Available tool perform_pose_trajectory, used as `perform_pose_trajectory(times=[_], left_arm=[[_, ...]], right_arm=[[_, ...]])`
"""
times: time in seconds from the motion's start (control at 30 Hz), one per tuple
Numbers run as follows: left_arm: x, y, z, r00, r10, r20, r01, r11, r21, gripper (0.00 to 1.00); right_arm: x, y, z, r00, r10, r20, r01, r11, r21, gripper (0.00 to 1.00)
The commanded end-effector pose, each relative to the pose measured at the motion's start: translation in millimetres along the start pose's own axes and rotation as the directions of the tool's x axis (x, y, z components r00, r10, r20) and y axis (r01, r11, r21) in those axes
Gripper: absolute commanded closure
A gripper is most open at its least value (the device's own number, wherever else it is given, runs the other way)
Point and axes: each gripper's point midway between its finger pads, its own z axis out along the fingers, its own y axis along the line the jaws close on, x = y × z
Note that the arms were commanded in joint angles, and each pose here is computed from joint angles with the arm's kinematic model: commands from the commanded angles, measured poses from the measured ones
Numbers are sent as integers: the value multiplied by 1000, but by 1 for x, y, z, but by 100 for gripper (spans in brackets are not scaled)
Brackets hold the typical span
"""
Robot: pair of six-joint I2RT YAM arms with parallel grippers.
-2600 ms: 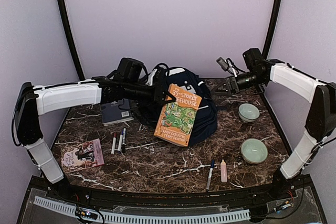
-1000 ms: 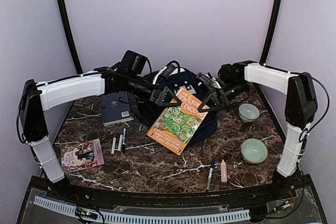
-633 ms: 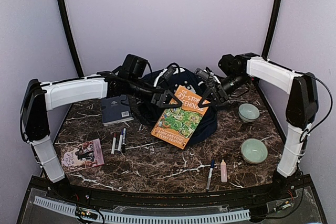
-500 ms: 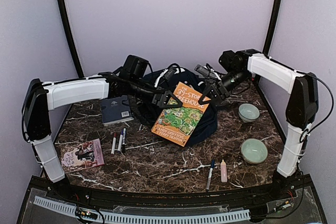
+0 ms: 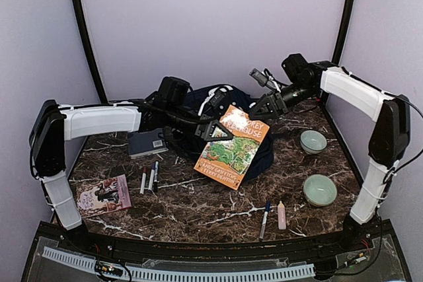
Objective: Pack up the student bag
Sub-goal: Pass from the right arm to the left, then pass from the left arm to the right
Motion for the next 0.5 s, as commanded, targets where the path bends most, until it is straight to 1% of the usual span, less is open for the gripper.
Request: perform_pose_trajectory(times=[0.0, 0.03, 0.1, 0.17, 0.2, 0.23, 0.33, 0.47], left_arm=[[-42, -34, -12, 984, 56, 169, -62, 998, 31, 100], [-49, -34, -14, 977, 55, 204, -60, 998, 16, 100], [-65, -32, -22, 956, 52, 288, -47, 999, -26, 100], [-78, -33, -30, 927, 48, 371, -36, 999, -39, 100], [-83, -34, -34, 910, 46, 412, -34, 999, -37, 100], [-87, -36, -38, 895, 39, 445, -30, 999, -28, 100], [-97, -41, -44, 859, 30, 512, -35, 999, -1, 100], [-107, -40, -50, 818, 14, 575, -30, 999, 18, 100]], right_arm=[[-58, 5, -49, 958, -81, 273, 41, 988, 146, 26], [-60, -1, -56, 948, -76, 309, 24, 985, 169, 21], [-70, 8, -77, 924, -125, 362, 41, 972, 232, 14], [-72, 11, -84, 921, -126, 368, 34, 969, 245, 7], [-70, 11, -86, 924, -103, 367, 13, 971, 239, 3], [-69, 11, -86, 924, -80, 374, -10, 972, 233, 0], [-54, 12, -76, 923, 0, 385, -62, 987, 150, 0], [-41, 9, -66, 912, 106, 396, -143, 988, 65, 0]])
